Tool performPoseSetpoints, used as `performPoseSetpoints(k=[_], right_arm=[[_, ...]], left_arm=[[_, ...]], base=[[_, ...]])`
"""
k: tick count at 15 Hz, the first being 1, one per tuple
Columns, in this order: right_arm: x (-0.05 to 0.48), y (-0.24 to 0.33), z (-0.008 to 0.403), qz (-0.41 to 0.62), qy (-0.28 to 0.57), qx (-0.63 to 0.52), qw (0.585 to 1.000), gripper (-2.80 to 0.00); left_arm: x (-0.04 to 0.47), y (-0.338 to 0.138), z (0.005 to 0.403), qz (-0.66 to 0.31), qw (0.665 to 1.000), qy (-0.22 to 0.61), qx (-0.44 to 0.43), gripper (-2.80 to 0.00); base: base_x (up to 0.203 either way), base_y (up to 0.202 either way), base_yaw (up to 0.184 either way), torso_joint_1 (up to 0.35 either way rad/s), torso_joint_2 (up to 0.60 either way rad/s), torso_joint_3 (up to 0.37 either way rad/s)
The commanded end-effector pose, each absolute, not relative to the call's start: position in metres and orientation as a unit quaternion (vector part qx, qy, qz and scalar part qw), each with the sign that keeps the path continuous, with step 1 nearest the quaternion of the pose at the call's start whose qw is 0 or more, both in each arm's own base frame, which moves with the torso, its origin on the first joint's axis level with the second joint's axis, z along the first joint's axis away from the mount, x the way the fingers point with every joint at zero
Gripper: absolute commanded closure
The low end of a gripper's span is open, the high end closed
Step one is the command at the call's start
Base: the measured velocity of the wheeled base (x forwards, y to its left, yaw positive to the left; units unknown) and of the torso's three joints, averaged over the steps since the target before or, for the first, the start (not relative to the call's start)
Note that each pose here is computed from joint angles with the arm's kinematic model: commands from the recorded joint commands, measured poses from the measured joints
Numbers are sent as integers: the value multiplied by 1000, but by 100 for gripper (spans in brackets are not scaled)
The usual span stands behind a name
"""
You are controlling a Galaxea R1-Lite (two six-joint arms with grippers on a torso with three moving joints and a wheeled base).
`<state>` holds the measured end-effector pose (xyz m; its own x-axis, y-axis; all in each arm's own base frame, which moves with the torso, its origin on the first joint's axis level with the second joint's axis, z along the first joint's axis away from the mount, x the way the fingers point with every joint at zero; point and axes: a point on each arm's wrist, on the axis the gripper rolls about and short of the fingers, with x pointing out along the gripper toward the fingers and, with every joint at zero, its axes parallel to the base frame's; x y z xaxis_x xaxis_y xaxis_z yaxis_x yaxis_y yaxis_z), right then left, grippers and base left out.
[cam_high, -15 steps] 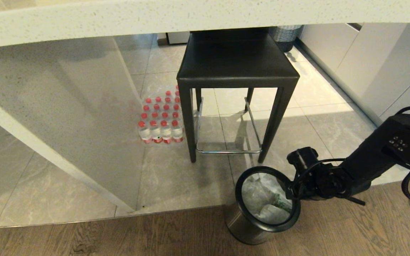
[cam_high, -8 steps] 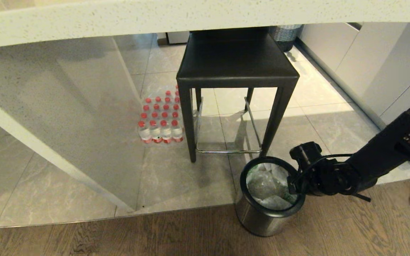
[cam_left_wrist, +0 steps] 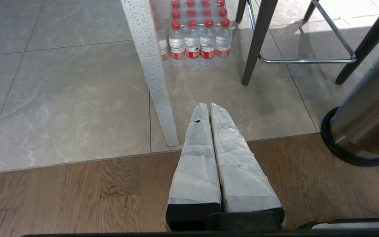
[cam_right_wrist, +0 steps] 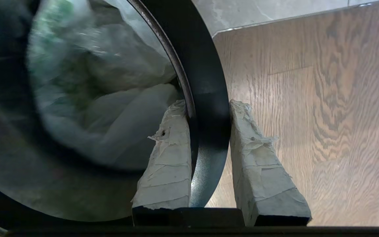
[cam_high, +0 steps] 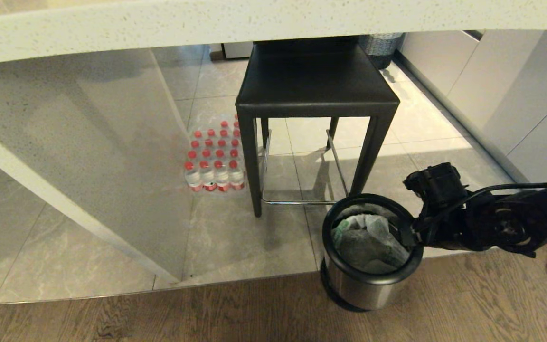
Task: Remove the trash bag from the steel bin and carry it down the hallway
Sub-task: Place the outer trash can on the ground
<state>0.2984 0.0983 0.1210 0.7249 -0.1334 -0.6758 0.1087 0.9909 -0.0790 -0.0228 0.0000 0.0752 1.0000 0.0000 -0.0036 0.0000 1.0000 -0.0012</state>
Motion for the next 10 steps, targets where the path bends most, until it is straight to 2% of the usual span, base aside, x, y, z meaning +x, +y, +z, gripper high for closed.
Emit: performPoseSetpoints(k=[1,7,10], right_arm=[[269,90,167,-52,308,7,950,0],[179,56,238,-44,237,34,970,0],[140,33,253,-75,234,44,968,0]], left_arm=[[-23,0,75,0,1000,2,-1,0],[-23,0,75,0,1000,2,-1,0],[-23,0,75,0,1000,2,-1,0]], base=[[0,0,0,0,0,0],[0,0,0,0,0,0],[0,0,0,0,0,0]])
